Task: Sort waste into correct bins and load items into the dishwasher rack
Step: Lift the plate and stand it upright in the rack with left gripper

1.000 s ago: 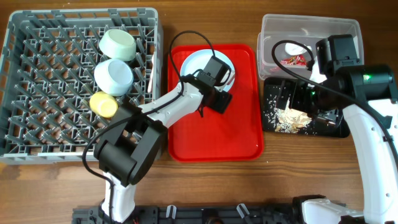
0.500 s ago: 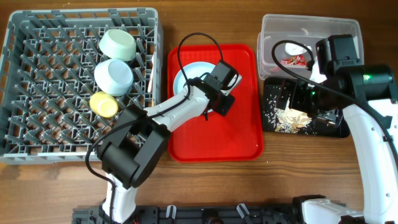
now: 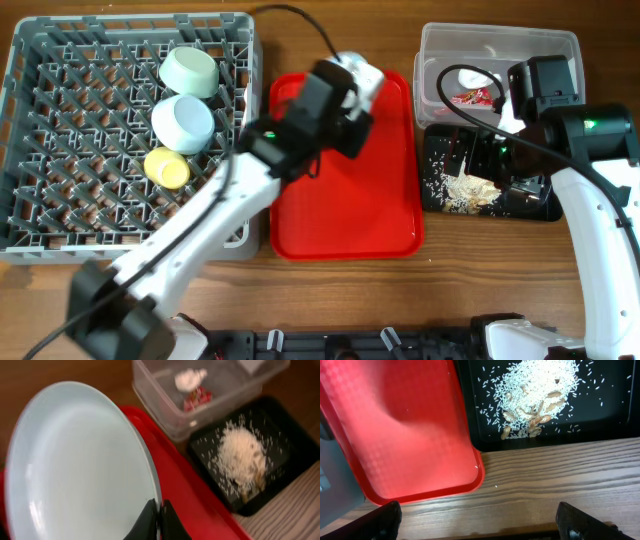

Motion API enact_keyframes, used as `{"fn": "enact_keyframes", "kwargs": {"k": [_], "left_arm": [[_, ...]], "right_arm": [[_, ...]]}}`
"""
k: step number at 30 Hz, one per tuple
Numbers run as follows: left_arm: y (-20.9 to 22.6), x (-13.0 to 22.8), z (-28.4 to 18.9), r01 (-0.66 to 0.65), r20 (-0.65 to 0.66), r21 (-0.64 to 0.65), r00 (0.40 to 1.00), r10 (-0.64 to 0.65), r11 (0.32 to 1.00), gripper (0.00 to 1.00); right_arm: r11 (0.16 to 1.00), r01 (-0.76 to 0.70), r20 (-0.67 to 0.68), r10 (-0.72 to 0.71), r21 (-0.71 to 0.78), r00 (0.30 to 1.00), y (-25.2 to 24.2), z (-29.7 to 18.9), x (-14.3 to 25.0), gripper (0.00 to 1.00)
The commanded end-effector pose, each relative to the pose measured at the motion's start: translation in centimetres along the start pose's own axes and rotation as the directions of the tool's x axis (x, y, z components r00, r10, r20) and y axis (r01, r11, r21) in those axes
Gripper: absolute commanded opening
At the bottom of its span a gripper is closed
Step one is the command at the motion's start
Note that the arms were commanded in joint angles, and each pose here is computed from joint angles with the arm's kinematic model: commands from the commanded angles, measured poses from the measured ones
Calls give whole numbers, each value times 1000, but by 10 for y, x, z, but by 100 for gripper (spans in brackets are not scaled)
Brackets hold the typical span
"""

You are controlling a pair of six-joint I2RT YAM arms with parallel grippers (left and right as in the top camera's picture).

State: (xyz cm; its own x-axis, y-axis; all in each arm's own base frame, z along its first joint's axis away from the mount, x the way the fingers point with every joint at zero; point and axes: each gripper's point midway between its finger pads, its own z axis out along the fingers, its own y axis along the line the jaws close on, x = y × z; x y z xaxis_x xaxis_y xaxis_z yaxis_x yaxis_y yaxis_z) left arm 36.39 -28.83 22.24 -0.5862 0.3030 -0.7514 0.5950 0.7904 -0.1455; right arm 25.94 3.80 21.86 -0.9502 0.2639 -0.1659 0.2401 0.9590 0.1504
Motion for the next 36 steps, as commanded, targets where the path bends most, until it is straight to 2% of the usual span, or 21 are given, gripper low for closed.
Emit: {"fn": "enact_keyframes", "kwargs": {"k": [1,6,9,13,18,25,26,27,28,30,33,36], "left_arm": [[32,-36,-47,138,125,20,982,-139,990,4],[66,-48,-85,207,166,198,956,-241,958,4],[101,-45,-100,310,155,269,921,-358,912,4],[125,-35,-102,385,110,349,889,-445,855,4],[159,-13,-81,509,34,337,834,-550,792,4],[197,9,-64,588,14,272,789,-614,762,6],[200,9,-66,591,20,267,786,-618,761,56],[202,10,-67,593,23,266,784,-620,760,82],[204,10,-68,595,26,263,782,-622,759,100],[212,17,-70,622,22,229,766,-643,749,100],[239,48,-71,694,19,21,719,-695,719,100],[252,65,-83,711,34,-121,700,-713,693,100]], "right_arm": [[1000,11,22,-11,1,1000,-1,-5,-4,100],[1000,11,22,-11,1,1000,-1,-5,-4,100],[1000,11,22,-11,0,1000,0,-5,-4,100],[1000,11,22,-11,0,1000,0,-5,-4,100],[1000,10,21,-10,1,1000,-1,-5,-4,100],[1000,11,20,-11,1,1000,-1,-5,-4,100],[1000,11,18,-11,2,1000,-1,-5,-3,100],[1000,10,17,-11,2,1000,-1,-5,-3,100],[1000,11,18,-11,2,1000,-1,-5,-3,100],[1000,12,23,-12,0,1000,0,-5,-4,100],[1000,12,24,-12,0,1000,0,-5,-5,100],[1000,15,48,-15,-14,999,3,-5,-11,100]]}}
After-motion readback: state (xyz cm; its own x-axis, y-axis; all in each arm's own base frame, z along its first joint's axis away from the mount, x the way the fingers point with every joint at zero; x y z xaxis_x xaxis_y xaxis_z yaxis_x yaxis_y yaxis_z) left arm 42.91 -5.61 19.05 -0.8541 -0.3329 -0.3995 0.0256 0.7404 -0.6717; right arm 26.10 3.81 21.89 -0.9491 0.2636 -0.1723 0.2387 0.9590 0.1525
